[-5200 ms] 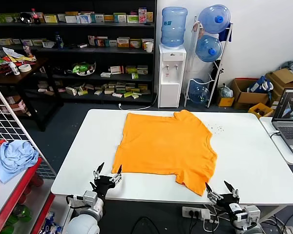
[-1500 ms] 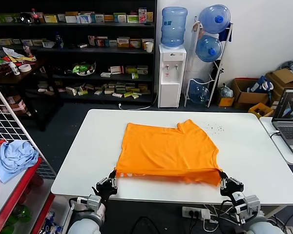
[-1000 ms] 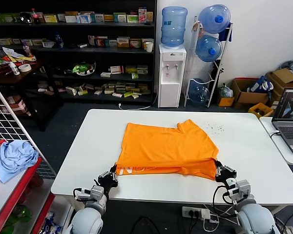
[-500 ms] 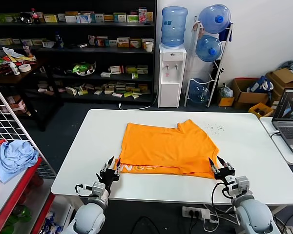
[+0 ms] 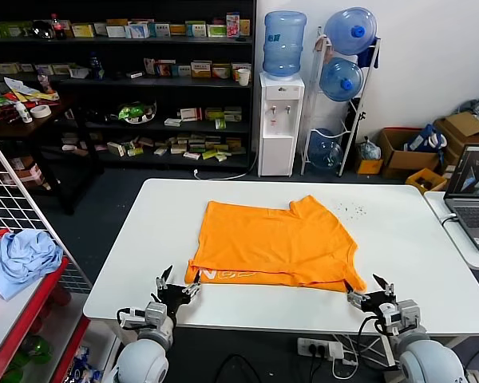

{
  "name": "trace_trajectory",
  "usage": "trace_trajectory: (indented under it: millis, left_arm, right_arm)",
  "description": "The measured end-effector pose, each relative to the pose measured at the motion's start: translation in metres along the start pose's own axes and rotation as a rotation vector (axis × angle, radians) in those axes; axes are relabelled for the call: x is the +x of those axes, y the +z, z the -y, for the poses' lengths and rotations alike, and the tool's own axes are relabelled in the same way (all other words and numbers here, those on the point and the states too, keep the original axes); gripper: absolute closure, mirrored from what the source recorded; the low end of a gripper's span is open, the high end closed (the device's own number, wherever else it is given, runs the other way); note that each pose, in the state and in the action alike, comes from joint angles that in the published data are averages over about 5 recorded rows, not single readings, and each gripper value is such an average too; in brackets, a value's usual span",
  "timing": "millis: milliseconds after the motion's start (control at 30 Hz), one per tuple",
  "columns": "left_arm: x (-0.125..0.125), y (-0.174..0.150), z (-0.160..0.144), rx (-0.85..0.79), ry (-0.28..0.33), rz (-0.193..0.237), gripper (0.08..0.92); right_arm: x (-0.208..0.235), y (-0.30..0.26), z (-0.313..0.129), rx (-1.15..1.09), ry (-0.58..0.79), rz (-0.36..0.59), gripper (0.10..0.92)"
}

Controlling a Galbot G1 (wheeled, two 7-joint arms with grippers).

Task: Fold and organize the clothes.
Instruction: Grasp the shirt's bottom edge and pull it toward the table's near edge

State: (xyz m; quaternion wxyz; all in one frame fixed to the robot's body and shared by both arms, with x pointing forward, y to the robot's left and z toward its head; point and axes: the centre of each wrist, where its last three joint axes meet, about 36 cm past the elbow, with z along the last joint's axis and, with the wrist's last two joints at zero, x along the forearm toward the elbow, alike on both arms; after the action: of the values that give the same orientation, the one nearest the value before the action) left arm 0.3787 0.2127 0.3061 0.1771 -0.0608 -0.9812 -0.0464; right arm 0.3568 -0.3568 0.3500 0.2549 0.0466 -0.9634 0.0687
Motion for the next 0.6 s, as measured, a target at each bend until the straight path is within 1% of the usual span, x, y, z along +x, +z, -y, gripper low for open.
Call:
trace_trajectory:
  millis: [100, 233, 600]
  left_arm:
    - [-0.002, 0.0, -0.001, 0.009, -0.004, -0.021, 0.177]
    - [-0.004, 0.002, -0.003, 0.011, -0.006, -0.041, 0.221]
    - [-0.008, 0.009, -0.005, 0.013, -0.007, -0.074, 0.521]
  right_arm:
    - [-0.002, 0.003, 0.0, -0.008, 0.002, -0.011, 0.266]
    - [-0.006, 0.007, 0.0, -0.02, 0.006, -0.025, 0.379]
    - [-0.012, 0.014, 0.004, -0.029, 0.015, -0.056, 0.699]
